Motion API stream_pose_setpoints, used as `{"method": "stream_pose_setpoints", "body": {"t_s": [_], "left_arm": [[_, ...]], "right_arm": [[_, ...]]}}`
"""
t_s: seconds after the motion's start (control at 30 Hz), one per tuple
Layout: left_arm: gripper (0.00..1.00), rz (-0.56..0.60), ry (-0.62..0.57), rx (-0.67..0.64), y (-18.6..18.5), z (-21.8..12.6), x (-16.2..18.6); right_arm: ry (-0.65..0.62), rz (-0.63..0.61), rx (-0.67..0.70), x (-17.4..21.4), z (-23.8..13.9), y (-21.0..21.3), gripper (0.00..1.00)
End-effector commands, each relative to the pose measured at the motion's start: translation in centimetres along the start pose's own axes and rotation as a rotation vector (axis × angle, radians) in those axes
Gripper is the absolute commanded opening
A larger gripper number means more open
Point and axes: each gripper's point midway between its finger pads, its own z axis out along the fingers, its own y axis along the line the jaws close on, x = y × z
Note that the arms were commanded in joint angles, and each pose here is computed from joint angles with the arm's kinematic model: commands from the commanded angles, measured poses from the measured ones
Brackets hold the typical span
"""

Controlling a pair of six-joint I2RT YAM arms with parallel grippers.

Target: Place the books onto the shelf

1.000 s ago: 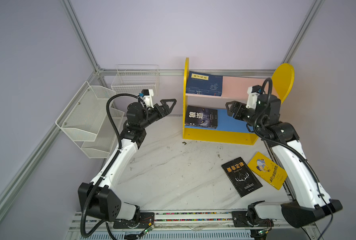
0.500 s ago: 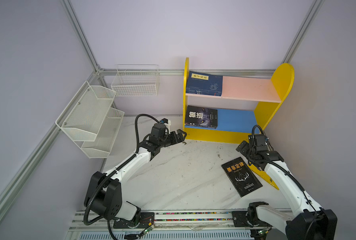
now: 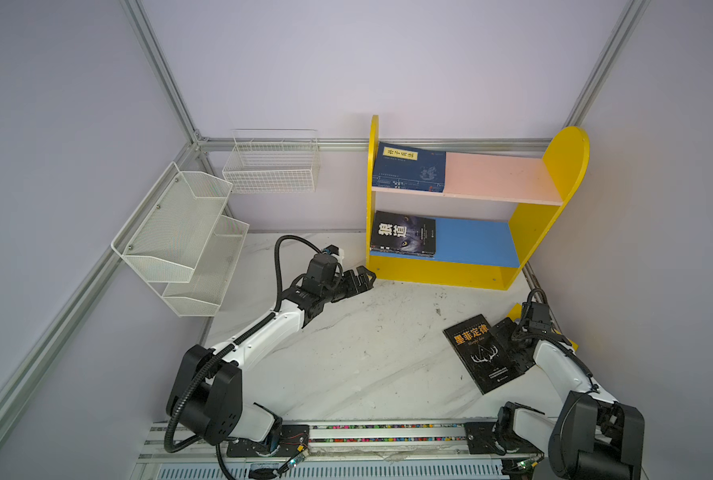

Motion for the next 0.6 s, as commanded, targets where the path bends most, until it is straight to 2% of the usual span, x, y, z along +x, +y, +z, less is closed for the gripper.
{"method": "stream_pose_setpoints", "body": {"t_s": [0.0, 0.1, 0.2, 0.4, 0.57], "left_arm": [[1.00, 0.000, -0.052, -0.014, 0.3, -1.7, -0.4], [1.00, -0.004, -0.055, -0.033, 0.7, -2.2, -0.2], [1.00, -0.025, -0.041, -0.069, 1.8, -2.1, 0.5], [1.00, -0.105, 0.032, -0.100, 3.8, -0.6, 2.7], [1.00, -0.147, 0.093, -0.120, 4.6, 1.3, 3.6]], "right_arm": [[0.033, -0.003, -0.096, 0.4, 1.4, 1.8, 0.97], [0.141, 0.006, -0.131, 2.6, 2.9, 1.9, 0.91], [0.273, 0.062, -0.262, 5.7, 3.0, 3.7, 0.82], [0.323, -0.035, -0.360, 8.8, -0.5, 8.3, 0.84], [0.362, -0.073, -0.366, 10.6, -0.7, 8.7, 0.84]]}}
